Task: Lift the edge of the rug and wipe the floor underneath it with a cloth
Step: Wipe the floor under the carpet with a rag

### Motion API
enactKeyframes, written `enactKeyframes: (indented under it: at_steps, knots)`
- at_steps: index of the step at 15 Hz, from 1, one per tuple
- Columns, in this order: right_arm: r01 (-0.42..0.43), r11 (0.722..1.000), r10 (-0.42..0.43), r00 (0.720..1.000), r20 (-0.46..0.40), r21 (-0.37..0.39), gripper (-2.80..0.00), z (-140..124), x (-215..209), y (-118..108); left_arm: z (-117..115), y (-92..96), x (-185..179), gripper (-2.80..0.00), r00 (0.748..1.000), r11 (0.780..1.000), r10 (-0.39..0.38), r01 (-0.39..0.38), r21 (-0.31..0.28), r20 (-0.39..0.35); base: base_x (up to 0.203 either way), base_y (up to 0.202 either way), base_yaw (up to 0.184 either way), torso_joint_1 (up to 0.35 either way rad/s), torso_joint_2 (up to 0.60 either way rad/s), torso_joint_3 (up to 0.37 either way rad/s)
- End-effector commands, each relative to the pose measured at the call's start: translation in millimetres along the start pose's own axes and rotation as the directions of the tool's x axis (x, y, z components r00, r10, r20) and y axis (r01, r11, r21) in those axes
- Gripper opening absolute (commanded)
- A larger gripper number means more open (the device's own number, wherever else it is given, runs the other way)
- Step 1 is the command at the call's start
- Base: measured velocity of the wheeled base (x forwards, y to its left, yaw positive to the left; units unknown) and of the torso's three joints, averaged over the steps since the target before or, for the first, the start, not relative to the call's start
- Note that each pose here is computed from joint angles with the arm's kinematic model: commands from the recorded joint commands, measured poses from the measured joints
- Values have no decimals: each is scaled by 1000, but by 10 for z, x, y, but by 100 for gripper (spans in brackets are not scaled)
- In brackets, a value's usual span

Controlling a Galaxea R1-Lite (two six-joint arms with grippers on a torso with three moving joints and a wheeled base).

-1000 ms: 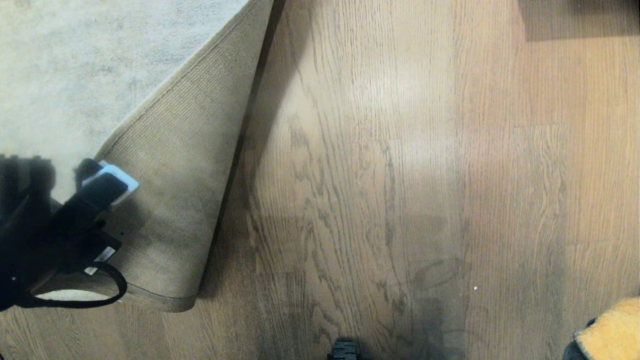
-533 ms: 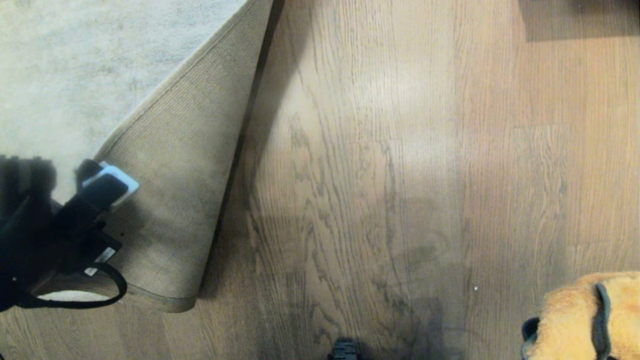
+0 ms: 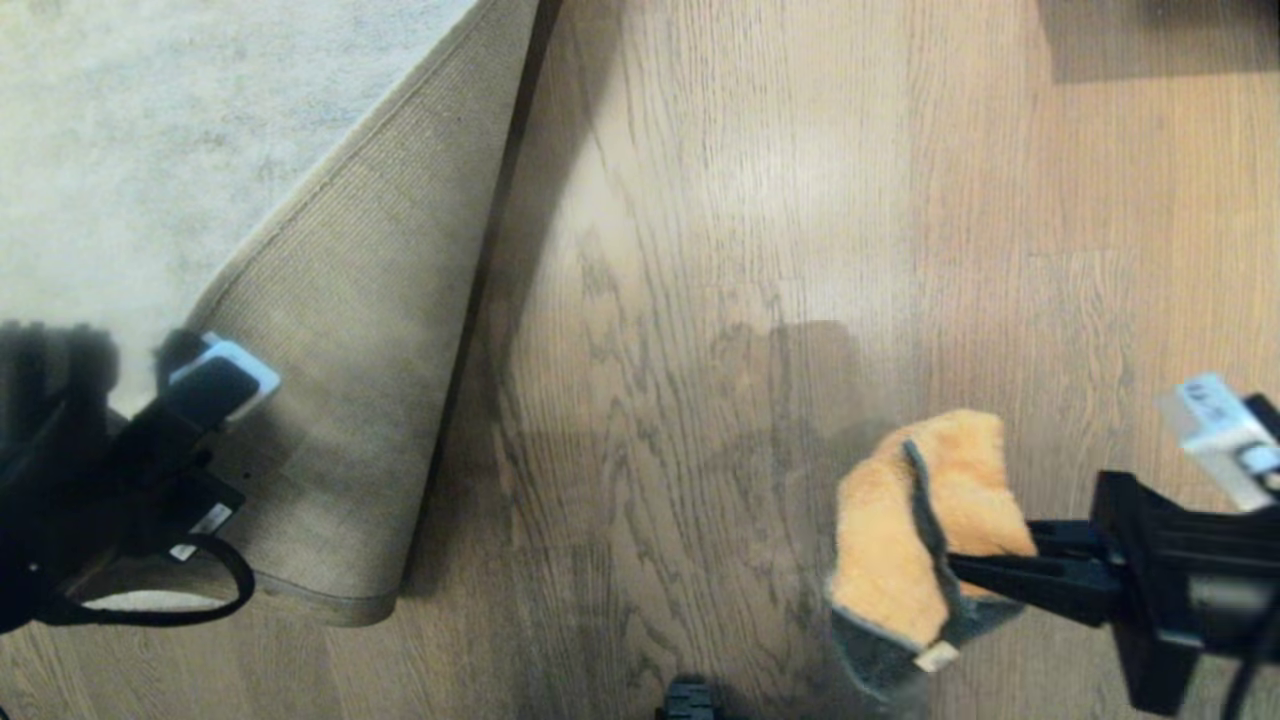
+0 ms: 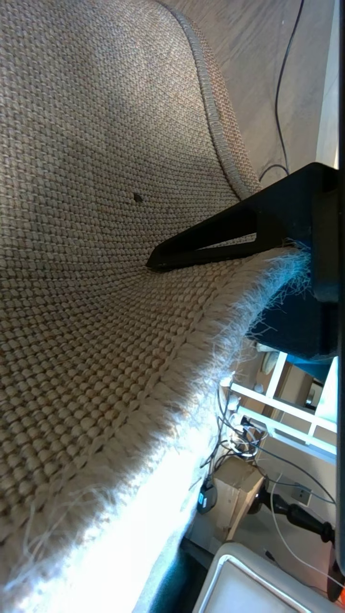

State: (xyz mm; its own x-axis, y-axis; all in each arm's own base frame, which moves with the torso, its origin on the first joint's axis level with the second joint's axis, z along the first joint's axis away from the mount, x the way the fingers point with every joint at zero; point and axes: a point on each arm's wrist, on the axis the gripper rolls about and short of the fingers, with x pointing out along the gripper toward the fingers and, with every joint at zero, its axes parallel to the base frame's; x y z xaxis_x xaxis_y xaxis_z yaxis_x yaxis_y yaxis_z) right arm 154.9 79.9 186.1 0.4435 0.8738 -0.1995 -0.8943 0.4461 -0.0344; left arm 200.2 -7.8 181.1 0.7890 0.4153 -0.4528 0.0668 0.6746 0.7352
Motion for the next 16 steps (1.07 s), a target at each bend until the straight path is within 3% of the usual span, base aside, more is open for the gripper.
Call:
enactKeyframes:
  at_steps: [1, 3, 6, 12, 16]
  knots:
    - [-98, 995, 99, 994, -39, 10, -280, -130, 736, -142, -1, -4, 12, -280, 1000, 1000, 1, -1, 5, -6, 0, 0, 0, 0, 0, 0]
    - [-133, 991, 134, 991, 10, -31, -280, -55, 1242, -41, -4, -7, 13, -280, 1000, 1000, 0, 0, 4, -7, 0, 0, 0, 0, 0, 0]
    - [-108, 992, 111, 992, 58, -61, -280, 26, 1835, 56, -40, -37, 20, -280, 1000, 1000, -7, 7, 4, -19, 0, 0, 0, 0, 0, 0]
    - [33, 996, -24, 993, 114, -80, -280, 17, 2671, 333, -43, -52, 40, -280, 1000, 1000, -7, 6, -28, -31, 0, 0, 0, 0, 0, 0]
    - [163, 984, -152, 979, 138, -69, -280, -68, 3050, 439, -43, -59, 51, -280, 999, 1000, -9, 9, -26, -34, 0, 0, 0, 0, 0, 0]
